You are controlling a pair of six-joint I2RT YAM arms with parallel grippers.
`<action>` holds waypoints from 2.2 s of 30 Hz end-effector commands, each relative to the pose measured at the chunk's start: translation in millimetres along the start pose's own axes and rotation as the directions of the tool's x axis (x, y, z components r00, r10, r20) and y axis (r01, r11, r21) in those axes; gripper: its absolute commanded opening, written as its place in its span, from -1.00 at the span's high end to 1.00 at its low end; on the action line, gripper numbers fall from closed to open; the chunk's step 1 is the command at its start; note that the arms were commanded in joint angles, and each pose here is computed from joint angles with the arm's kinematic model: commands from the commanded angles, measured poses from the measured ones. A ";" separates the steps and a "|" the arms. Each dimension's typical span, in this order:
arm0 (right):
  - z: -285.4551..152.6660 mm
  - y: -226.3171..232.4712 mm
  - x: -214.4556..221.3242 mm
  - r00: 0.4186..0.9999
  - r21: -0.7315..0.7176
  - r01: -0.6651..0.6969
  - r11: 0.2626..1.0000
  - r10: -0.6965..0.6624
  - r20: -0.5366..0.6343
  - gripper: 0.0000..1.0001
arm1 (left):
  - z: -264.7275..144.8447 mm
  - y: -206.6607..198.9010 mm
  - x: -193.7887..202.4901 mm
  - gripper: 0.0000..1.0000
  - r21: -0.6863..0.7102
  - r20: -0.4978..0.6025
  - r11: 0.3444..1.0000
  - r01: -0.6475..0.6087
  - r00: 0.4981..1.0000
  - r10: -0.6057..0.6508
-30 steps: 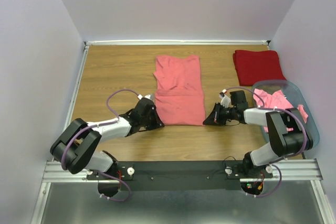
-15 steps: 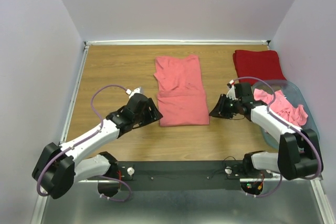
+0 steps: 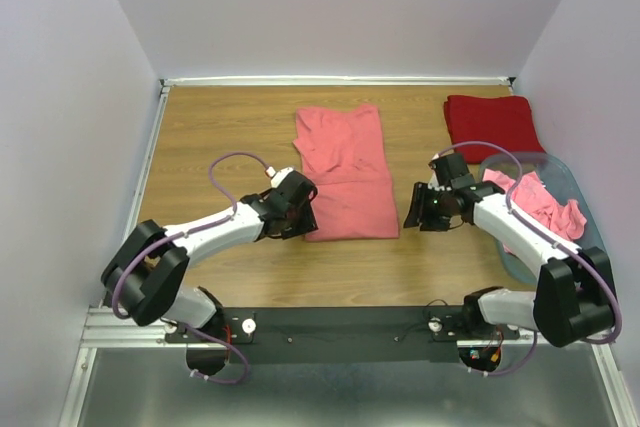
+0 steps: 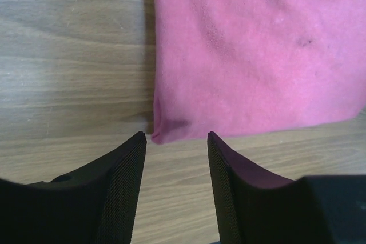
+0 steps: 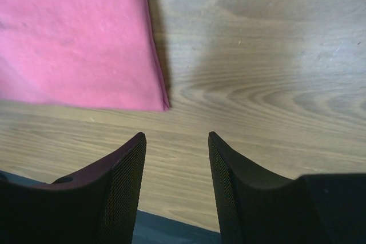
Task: Fold and stack the t-shirts
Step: Fold the tshirt
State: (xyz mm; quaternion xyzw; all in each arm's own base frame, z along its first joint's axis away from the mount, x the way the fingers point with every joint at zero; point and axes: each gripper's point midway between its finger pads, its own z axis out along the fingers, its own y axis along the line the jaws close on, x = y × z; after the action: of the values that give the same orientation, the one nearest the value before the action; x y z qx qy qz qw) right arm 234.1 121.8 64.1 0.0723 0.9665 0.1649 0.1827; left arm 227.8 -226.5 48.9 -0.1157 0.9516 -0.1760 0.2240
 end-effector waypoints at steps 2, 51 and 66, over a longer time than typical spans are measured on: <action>1.9 0.4 4.6 0.999 0.066 0.028 0.997 -0.025 -0.038 -0.12 | 13.5 5.4 0.6 -0.05 -0.075 0.023 0.997 -0.021 0.999 0.023; 76.1 -23.5 74.0 0.962 0.408 0.148 0.901 -0.035 -0.272 0.20 | 37.1 62.1 64.8 1.00 -0.206 -0.169 0.969 -0.136 0.980 0.102; -10.3 -41.3 124.7 0.886 0.410 0.272 0.871 -0.060 -0.459 0.99 | -39.6 39.7 98.9 1.00 0.007 -0.296 0.978 -0.209 0.934 0.202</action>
State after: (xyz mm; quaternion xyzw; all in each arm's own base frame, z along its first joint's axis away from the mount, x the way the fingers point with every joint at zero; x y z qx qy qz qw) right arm 204.3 163.4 13.7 0.0237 0.9944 0.0307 0.0983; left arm 188.7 -233.8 21.9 -0.0395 0.9684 -0.1609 0.1862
